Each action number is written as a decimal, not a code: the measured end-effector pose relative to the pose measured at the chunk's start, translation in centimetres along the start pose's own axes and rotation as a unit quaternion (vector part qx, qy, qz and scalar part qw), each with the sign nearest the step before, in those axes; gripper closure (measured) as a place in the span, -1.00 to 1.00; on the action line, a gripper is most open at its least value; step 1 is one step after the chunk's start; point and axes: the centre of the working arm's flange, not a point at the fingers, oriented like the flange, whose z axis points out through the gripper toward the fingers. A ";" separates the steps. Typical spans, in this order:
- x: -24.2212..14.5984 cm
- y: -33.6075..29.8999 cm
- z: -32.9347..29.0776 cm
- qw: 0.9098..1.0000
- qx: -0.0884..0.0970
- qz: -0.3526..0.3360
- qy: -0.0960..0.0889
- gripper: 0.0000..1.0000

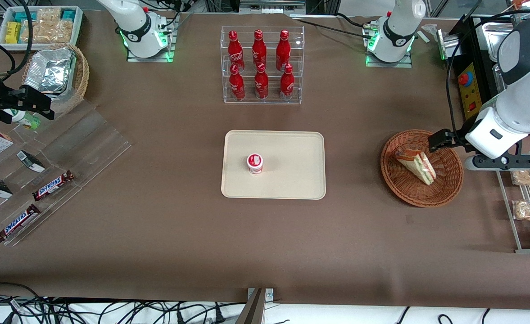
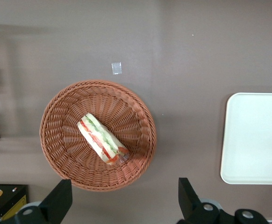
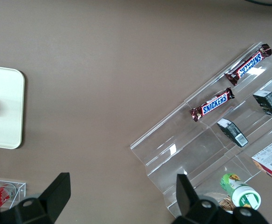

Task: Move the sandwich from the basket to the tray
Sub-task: 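Move the left gripper over the wrapped sandwich in the wicker basket, then lower the left gripper and close it on the sandwich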

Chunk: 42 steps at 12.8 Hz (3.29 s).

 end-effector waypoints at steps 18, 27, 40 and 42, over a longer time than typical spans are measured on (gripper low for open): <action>1.0 -8.7 11.1 0.961 0.005 -0.272 -0.058 -1.00; -3.4 -6.9 21.3 0.916 0.064 -0.396 0.006 -1.00; -4.9 -4.2 27.6 0.896 0.081 -0.433 0.059 -1.00; -5.3 -4.0 28.4 0.896 0.078 -0.433 0.058 -1.00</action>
